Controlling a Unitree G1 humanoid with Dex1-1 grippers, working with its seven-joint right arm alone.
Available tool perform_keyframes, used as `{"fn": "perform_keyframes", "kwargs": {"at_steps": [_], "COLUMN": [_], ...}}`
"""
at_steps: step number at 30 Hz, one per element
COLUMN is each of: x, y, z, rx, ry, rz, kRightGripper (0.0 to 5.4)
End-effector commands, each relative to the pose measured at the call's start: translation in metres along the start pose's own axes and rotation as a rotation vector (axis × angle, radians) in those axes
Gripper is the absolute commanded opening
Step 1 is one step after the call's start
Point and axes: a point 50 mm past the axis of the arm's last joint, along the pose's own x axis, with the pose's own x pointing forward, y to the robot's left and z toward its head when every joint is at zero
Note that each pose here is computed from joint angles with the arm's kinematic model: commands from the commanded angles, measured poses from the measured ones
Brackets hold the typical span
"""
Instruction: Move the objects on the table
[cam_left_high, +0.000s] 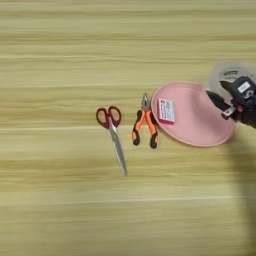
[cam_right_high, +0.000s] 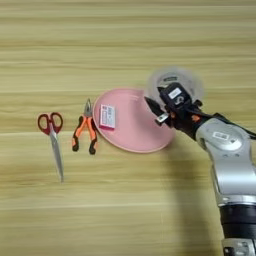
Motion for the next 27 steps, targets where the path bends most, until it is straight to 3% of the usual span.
{"fn": "perform_keyframes", "kwargs": {"at_steps": [1, 11, 20, 27], "x": [-0.014, -0.035, -0.031, -0.023], "y": [-0.036, -0.056, -0.051, -0.040], "z": [0.030, 0.006, -0.017, -0.038], "rx": [-0.088, -0.029, 0.027, 0.107], "ry": [-0.094, 0.007, 0.090, 0.165], "rz": [-0.151, -0.316, -0.310, -0.269], "kRightGripper": [1.66, 1.65, 1.65, 1.65]}}
